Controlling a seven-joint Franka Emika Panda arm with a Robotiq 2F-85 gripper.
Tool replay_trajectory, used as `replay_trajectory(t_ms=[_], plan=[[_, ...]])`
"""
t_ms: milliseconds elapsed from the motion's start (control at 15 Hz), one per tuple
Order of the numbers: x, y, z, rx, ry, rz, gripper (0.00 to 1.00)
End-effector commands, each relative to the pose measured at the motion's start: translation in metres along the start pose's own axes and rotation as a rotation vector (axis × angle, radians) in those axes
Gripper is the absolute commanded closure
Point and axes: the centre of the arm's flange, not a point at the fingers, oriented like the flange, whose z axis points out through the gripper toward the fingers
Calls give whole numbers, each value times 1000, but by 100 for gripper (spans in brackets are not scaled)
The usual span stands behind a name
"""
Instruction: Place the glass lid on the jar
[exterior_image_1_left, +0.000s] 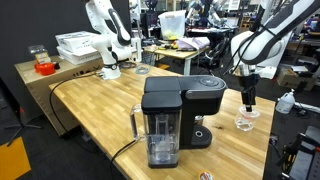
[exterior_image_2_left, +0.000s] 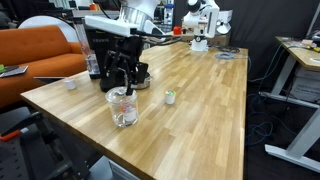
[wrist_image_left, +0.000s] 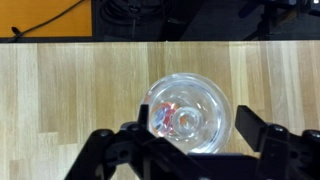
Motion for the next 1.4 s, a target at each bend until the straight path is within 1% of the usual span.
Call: replay_trajectory(t_ms=[0,67,267,600,800,933,1133,1200,1267,1333], plan=[[-1,1,-10,-17,12,-2,0],[-2,3,-15,-34,22,8,0],[-11,6,-28,-51,51,31,0],[-40,7,-47,-27,107,107,0],[-69,5,-55,-6,158,142,0],[-95,7,-62,7,210,164,0],[-142,24,-72,17,299,200,0],[-158,31,-73,27,314,217,0],[-178,43,-72,65,301,241,0],[-144,37,-73,44,265,228,0]])
